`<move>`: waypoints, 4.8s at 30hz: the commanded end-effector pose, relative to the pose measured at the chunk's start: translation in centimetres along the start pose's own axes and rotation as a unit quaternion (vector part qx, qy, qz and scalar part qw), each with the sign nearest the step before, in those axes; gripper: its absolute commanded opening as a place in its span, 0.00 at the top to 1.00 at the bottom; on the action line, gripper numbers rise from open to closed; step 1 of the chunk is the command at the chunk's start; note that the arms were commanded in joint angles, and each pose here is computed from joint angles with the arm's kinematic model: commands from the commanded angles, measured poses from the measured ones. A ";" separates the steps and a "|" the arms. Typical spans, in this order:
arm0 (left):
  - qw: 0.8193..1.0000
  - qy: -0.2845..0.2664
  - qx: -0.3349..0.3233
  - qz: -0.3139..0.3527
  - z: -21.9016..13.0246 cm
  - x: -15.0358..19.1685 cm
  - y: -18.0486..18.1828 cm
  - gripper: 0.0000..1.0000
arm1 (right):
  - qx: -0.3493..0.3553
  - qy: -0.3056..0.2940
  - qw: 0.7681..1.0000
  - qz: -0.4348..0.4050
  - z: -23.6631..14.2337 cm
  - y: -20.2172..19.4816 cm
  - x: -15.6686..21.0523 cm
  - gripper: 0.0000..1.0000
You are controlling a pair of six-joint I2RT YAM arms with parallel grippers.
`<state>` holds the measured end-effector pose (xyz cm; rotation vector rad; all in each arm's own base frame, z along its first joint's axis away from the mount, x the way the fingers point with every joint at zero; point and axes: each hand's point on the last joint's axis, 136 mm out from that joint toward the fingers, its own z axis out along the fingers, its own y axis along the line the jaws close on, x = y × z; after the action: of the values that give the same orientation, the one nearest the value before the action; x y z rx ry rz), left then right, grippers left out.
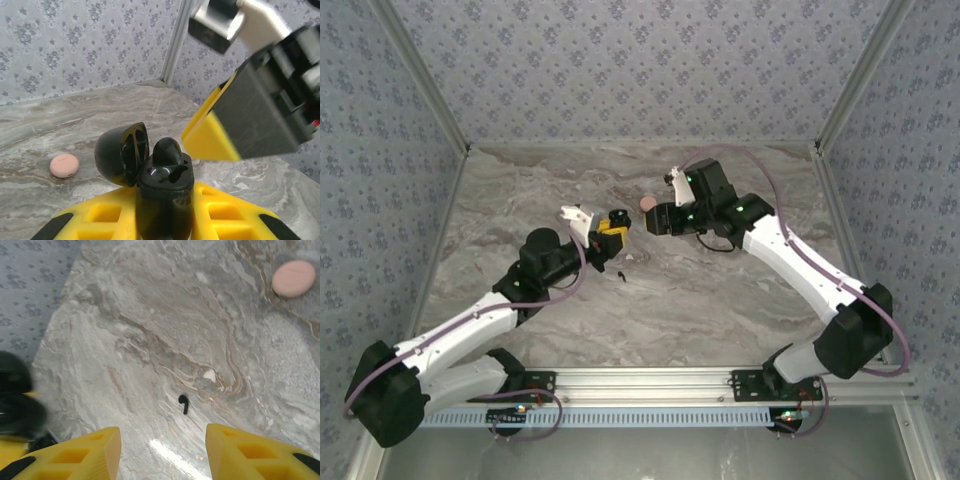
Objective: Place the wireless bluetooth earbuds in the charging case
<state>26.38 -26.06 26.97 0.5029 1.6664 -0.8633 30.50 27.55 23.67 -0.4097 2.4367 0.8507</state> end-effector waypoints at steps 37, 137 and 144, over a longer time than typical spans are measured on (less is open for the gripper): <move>0.996 -0.009 -0.086 0.023 -5.4 0.1 2.1 0.76 | 0.092 0.222 0.971 -0.010 17.7 -2.3 12.1 0.70; 0.997 0.005 -0.069 0.018 -4.2 1.0 1.8 0.76 | 0.301 0.229 0.916 0.137 13.0 -12.5 11.7 0.66; 0.998 0.006 -0.066 0.017 -3.9 1.0 1.8 0.76 | 0.305 0.237 0.913 0.130 13.2 -12.7 11.8 0.70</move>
<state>24.99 -21.47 23.70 0.4396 1.7752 -0.6780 31.38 25.75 2.38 -0.0687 3.0590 0.1063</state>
